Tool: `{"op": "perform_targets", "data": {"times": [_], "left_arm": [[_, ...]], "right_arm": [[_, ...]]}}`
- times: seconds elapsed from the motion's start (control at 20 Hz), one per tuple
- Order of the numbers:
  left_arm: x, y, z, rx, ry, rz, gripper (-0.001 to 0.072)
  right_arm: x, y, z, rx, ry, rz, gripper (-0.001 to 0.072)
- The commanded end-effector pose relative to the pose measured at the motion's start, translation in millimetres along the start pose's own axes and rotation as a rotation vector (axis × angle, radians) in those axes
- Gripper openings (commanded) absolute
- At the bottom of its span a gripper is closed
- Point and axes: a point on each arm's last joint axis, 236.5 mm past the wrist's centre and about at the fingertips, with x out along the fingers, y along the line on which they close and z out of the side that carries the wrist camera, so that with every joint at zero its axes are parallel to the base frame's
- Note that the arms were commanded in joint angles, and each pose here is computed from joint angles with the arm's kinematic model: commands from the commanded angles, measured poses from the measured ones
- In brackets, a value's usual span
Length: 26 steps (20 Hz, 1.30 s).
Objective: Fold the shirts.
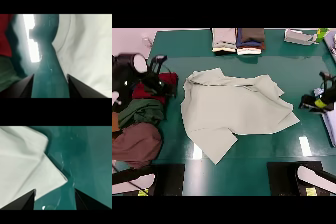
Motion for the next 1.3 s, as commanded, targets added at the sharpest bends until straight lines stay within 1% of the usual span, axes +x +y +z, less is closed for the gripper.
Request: {"op": "perform_targets", "data": {"times": [0.0,0.1,0.3,0.35,0.4,0.45,0.5,0.55,0.6,0.7,0.8,0.9,1.1,1.25], "left_arm": [[22.0,-0.4,-42.8,-0.062,0.042,-0.017,0.0493],[31.7,-2.2,-57.2,-0.069,0.086,-0.027,0.0493],[33.9,-2.5,-60.2,-0.074,0.095,-0.028,0.0493],[33.9,-3.3,-60.3,-0.075,0.095,-0.031,0.0493],[33.8,-5.0,-60.8,-0.078,0.097,-0.039,0.0493],[33.6,-6.2,-62.8,-0.080,0.106,-0.043,0.0493],[34.2,-8.2,-66.4,-0.087,0.119,-0.046,0.0493],[35.8,-11.4,-70.4,-0.082,0.131,-0.043,0.0492],[38.3,-18.3,-75.8,-0.065,0.145,-0.044,0.0492],[49.4,-39.2,-98.0,0.000,0.197,-0.043,0.0493],[62.8,-45.7,-125.1,0.039,0.259,-0.017,0.0495],[73.9,-44.7,-148.9,0.005,0.320,-0.007,0.0507],[84.2,-79.4,-148.3,-0.081,0.292,-0.154,0.0503],[88.3,-85.5,-148.4,-0.105,0.282,-0.181,0.0503]], "right_arm": [[34.0,-17.7,-31.4,0.052,0.104,-0.010,0.0551],[50.4,-14.5,-35.1,0.063,0.135,0.006,0.0550],[70.5,0.4,-28.7,0.081,0.151,0.058,0.0542],[74.0,4.2,-27.7,0.065,0.151,0.055,0.0474],[76.6,9.0,-26.6,0.047,0.148,0.054,0.0434],[78.0,14.9,-23.5,0.026,0.133,0.054,0.0379],[77.8,20.5,-19.4,0.004,0.110,0.052,0.0189],[76.3,24.7,-15.9,-0.020,0.089,0.047,0.0074],[73.9,28.3,-12.3,-0.034,0.065,0.046,0.0023],[68.0,31.0,-9.7,-0.060,0.038,0.036,0.0023],[62.3,31.0,-8.4,-0.064,0.022,0.036,0.0023],[57.6,30.4,-6.5,-0.062,0.005,0.037,0.0023],[55.2,31.0,-5.7,-0.064,-0.002,0.038,0.0023],[55.1,31.0,-7.1,-0.064,0.004,0.038,0.0023]]}}
